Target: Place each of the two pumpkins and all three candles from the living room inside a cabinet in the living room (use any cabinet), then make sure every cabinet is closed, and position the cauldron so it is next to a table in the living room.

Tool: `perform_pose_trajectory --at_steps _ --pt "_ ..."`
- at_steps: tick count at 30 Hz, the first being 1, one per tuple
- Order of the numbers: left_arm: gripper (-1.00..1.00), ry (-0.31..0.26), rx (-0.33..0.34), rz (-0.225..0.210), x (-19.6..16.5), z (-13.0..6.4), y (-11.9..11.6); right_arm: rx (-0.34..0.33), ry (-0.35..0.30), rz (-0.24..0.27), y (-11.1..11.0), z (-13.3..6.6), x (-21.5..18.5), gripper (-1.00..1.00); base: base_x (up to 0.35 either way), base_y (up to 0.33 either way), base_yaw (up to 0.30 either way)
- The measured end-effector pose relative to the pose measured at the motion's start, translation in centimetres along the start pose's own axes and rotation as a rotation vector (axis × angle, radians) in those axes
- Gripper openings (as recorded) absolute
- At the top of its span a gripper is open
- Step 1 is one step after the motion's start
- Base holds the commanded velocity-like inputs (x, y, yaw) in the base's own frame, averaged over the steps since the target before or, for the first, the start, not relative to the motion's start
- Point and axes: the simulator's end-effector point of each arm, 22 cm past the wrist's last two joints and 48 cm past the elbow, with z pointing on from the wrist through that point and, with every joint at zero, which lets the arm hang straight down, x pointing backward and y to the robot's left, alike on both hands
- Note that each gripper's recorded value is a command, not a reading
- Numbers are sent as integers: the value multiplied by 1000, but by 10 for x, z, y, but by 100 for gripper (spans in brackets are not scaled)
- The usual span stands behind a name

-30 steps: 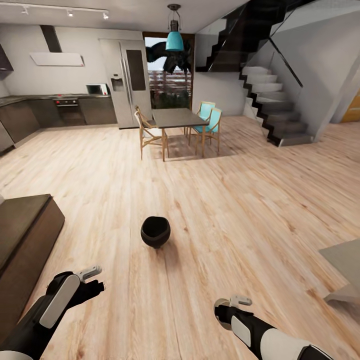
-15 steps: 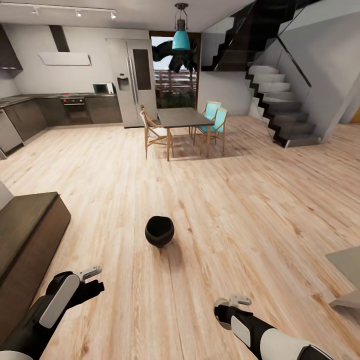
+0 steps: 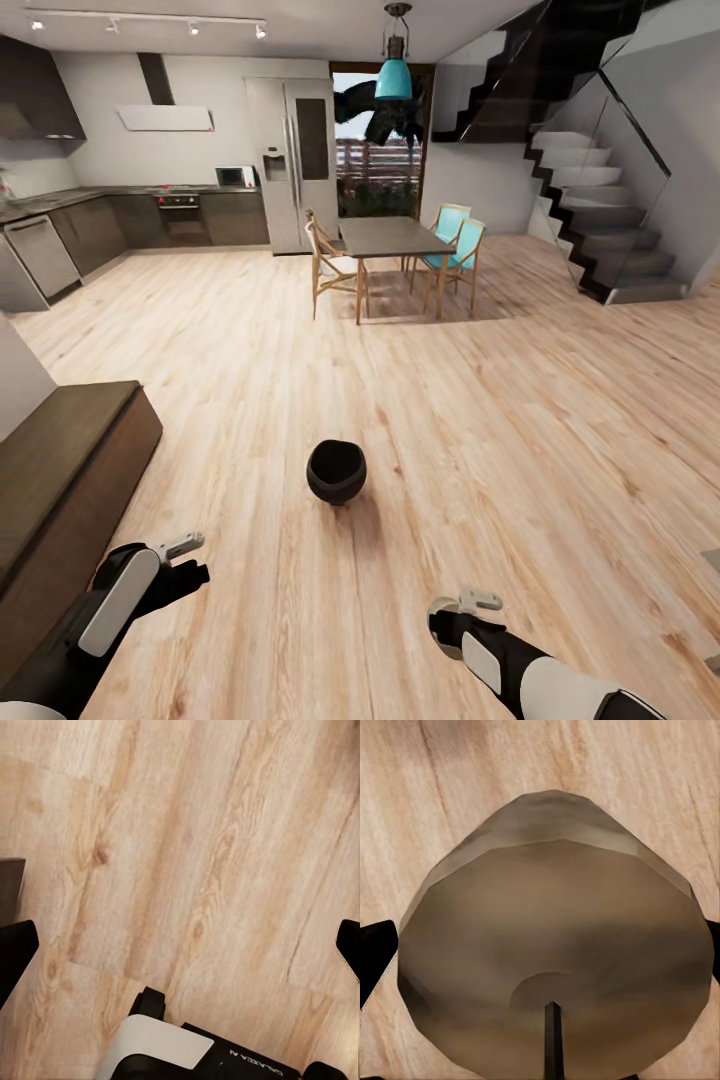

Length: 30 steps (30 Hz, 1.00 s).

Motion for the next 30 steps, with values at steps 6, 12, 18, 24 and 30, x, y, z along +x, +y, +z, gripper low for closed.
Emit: perform_pose_trajectory --at_steps 6,12,18,24,30 --pt "100 0 -4 8 0 0 0 1 0 -1 0 0 0 -100 124 0 262" --pt "100 0 -4 6 1 -1 -1 1 0 -1 0 -1 0 -100 6 0 290" --pt "100 1 -4 6 0 -8 -1 1 1 -1 0 -8 -2 -100 0 0 291" --pt "100 1 -4 8 -1 -15 -1 -1 1 -1 1 -15 -4 -100 0 0 286" --pt "100 1 -5 10 -1 -23 0 -1 1 0 1 -22 -6 -100 0 0 76"
